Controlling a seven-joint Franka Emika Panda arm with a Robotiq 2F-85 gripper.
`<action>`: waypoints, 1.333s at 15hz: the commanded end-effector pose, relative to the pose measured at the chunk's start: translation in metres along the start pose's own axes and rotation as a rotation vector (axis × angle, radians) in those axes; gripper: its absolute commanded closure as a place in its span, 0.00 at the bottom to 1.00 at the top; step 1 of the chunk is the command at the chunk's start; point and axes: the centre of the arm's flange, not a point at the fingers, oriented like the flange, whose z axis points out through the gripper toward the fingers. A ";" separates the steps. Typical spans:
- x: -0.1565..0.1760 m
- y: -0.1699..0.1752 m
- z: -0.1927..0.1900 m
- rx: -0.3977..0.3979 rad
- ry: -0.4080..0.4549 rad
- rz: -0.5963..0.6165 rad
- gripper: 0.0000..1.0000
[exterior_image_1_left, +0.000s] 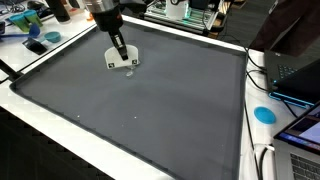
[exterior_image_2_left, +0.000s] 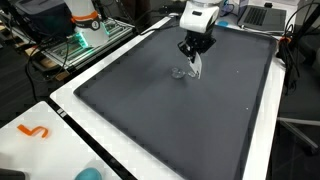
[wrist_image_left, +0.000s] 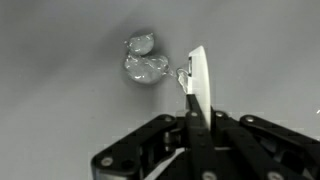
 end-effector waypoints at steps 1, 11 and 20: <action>-0.008 -0.002 -0.012 -0.038 -0.002 0.009 0.99; -0.023 -0.012 -0.050 -0.057 0.030 -0.021 0.99; -0.038 -0.025 -0.075 -0.124 0.056 -0.111 0.96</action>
